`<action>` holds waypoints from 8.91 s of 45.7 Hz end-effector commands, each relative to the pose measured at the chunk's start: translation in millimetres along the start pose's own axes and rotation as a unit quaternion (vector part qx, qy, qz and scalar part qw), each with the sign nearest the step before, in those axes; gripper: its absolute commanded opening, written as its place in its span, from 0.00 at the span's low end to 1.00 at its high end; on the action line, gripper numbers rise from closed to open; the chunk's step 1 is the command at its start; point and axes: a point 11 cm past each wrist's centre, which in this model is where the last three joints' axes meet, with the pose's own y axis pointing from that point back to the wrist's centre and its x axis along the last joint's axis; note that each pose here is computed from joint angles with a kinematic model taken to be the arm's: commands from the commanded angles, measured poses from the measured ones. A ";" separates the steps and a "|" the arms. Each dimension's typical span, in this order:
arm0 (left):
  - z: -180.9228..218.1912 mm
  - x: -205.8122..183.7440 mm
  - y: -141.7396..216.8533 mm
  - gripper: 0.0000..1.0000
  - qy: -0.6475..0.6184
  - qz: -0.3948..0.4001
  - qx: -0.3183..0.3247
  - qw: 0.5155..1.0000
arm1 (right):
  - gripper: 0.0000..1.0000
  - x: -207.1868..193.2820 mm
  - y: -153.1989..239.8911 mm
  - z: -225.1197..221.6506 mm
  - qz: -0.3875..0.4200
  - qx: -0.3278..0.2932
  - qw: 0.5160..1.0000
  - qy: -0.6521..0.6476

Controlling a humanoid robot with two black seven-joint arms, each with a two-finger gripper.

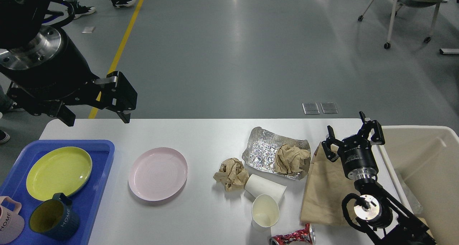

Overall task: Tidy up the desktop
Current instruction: 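Raise the left gripper and move it toward the pink plate, then grasp the rim of the pink plate with the left gripper, then lift the pink plate and carry it over the blue tray, then lower the pink plate onto the yellow plate and release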

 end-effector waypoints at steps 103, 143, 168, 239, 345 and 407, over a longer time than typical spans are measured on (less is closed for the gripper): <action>-95.8 -51.0 -382.4 0.77 0.351 0.023 0.033 0.936 | 1.00 -0.4 -0.2 -0.4 -0.001 0.001 1.000 -0.001; -97.2 -54.9 -393.9 0.27 0.373 0.018 0.025 0.927 | 1.00 -0.9 0.0 0.5 -0.001 0.000 1.000 -0.001; -95.4 -57.6 -393.0 0.00 0.372 0.002 0.021 0.928 | 1.00 -0.5 -0.1 0.0 -0.001 0.000 1.000 0.000; -46.4 21.8 -64.5 0.00 0.166 -0.028 -0.042 0.985 | 1.00 0.0 0.0 0.0 0.000 0.000 1.000 0.000; -369.2 -5.0 -287.1 0.00 0.392 0.079 0.101 0.911 | 1.00 -0.4 0.1 0.6 0.000 0.000 1.000 -0.001; -355.6 2.4 -297.7 0.92 0.387 0.111 0.094 0.910 | 1.00 -0.4 -0.2 -0.4 -0.001 0.001 1.000 -0.001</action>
